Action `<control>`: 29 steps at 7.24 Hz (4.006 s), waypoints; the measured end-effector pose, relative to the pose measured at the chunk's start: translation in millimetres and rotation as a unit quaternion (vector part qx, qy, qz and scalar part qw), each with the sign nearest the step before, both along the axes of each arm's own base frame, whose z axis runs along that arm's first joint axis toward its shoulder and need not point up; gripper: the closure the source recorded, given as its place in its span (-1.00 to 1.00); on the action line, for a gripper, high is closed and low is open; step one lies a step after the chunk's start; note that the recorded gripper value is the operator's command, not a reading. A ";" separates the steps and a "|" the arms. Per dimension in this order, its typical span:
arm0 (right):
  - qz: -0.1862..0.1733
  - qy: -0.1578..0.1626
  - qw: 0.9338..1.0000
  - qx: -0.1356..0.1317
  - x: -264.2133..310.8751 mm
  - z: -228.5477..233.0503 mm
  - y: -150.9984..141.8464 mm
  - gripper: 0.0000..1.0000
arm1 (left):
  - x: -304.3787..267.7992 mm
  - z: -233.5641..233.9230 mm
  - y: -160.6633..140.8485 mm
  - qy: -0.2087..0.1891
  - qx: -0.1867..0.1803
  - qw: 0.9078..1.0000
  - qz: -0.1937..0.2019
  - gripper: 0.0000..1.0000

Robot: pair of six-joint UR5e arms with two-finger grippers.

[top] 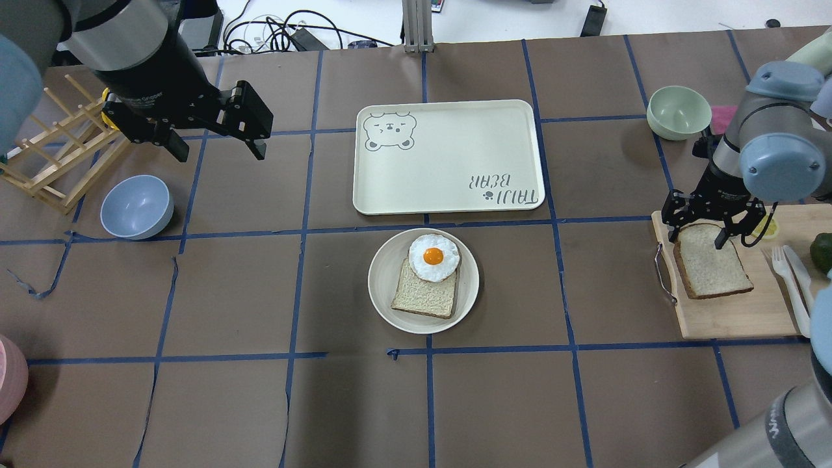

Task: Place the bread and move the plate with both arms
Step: 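Close the right gripper on the bread slice and lift it, then carry the bread slice with the right gripper over the egg plate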

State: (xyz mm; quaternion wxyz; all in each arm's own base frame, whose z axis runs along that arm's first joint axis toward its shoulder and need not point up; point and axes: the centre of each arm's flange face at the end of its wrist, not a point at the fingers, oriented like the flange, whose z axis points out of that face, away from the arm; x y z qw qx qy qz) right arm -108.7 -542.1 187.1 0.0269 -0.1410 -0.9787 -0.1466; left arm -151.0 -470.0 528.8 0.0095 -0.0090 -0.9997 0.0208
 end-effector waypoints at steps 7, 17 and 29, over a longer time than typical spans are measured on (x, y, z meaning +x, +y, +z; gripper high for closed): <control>-0.009 0.003 1.000 -0.004 -1.2 5.9 -2.1 1.00 | -0.3 -0.5 0.2 0.000 0.001 1.000 0.000 -1.00; -0.084 0.040 0.995 -0.027 213.5 158.4 -32.8 1.00 | -0.2 -0.4 0.1 0.000 0.001 1.000 0.001 -1.00; -0.206 -0.004 0.978 0.020 446.2 73.9 4.8 -0.65 | -0.1 -0.9 0.2 0.000 0.001 1.000 0.001 -1.00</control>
